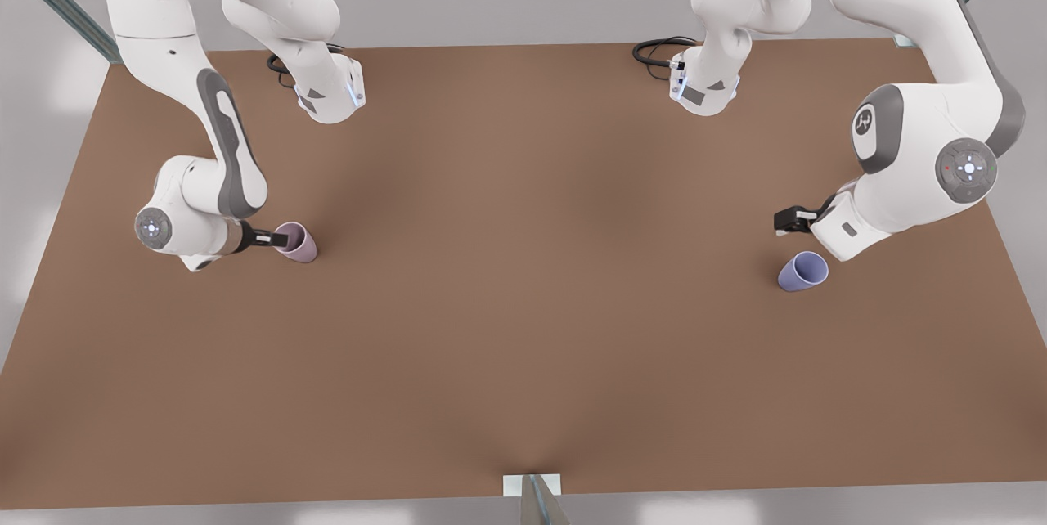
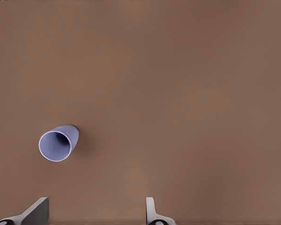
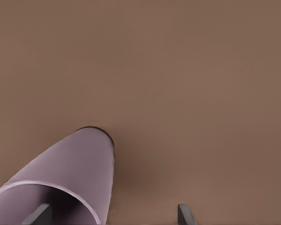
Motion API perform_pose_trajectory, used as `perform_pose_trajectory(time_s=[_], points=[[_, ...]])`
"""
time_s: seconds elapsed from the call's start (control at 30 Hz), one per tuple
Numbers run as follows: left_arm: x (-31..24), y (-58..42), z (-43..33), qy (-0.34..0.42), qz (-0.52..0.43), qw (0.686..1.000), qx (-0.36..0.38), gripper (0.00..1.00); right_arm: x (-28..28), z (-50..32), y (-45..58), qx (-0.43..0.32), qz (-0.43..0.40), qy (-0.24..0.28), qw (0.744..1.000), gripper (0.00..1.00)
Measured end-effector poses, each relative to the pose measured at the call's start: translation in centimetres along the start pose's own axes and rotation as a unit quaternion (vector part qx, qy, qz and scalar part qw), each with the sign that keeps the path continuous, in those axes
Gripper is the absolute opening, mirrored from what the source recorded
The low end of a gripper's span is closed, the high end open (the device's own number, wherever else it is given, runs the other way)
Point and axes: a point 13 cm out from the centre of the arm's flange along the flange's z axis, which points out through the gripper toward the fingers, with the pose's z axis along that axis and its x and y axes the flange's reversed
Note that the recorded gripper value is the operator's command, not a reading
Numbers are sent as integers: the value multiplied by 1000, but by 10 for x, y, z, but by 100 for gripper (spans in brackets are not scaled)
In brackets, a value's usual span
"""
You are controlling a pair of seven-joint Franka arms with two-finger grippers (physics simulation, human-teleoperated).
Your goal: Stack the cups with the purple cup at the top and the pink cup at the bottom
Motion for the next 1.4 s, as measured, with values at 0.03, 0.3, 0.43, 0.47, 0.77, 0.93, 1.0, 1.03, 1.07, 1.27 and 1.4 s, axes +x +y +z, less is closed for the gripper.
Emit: perform_pose_trajectory(time_s=[0.03, 0.3, 0.43, 0.47, 0.77, 0.93, 1.0, 1.03, 1.07, 1.27, 1.4], points=[[0, 0, -1, 0, 0, 1000, -1, 100, 0, 6, -3, -1, -2, -1, 1000, 85], [-3, 3, 2, 0, 1, 1000, -6, 100, -11, 6, 17, -4, -56, -29, 998, 22], [-2, 1, 0, 0, 3, 1000, -5, 100, -8, 6, 30, 0, -81, -28, 996, 21], [-2, -1, 0, 0, 4, 1000, -6, 100, -7, 4, 32, 0, -85, -28, 996, 21], [-3, 6, 3, 3, 1, 1000, -8, 100, -53, -138, 107, 1, -131, -109, 985, 21], [-6, 20, 11, 7, -10, 1000, -11, 100, -65, -209, 203, -6, -168, -144, 975, 21], [-5, 27, 9, 3, -16, 1000, -11, 100, -53, -208, 281, -3, -209, -144, 967, 21], [-6, 29, 10, 2, -17, 1000, -12, 100, -44, -203, 330, 0, -235, -144, 961, 21], [-8, 29, 13, 4, -17, 1000, -13, 100, -34, -197, 375, 1, -257, -144, 956, 21], [-17, 30, 14, 1, -17, 1000, -20, 100, -8, -159, 604, -41, -298, -172, 938, 21], [-18, 76, 45, 4, -51, 998, -21, 100, 3, -87, 678, -96, -268, -171, 943, 21]])
